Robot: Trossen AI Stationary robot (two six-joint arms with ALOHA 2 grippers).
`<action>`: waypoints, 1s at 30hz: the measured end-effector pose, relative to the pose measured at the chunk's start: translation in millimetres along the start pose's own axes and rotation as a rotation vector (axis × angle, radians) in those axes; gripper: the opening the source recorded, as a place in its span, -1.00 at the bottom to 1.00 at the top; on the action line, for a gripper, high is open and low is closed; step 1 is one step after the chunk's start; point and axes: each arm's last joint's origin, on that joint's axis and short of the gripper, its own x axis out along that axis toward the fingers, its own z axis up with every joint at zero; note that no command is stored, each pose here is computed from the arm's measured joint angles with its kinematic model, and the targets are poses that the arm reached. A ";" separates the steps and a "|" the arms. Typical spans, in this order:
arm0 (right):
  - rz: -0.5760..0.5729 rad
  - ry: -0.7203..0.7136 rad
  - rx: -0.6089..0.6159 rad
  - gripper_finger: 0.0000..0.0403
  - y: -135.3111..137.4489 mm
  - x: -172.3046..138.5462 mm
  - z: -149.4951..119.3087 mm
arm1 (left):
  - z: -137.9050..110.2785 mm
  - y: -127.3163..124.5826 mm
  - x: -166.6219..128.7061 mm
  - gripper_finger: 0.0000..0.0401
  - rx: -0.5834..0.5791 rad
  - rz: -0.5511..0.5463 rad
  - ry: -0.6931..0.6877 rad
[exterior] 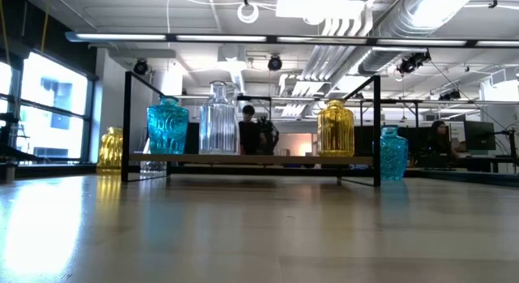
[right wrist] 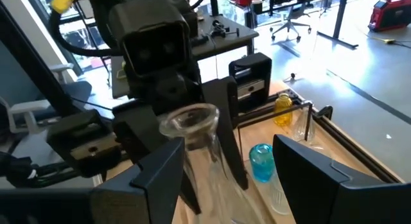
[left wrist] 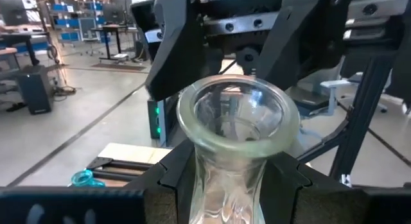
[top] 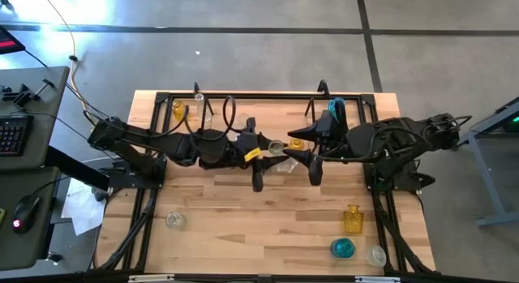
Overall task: Sort vases onto shelf
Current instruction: Put the transparent vase on the shelf aligned with the other transparent vases
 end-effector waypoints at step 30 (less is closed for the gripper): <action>0.089 0.073 0.013 0.10 -5.0 6.7 -1.9 | -1.6 4.1 2.2 -0.44 -0.046 -0.045 0.017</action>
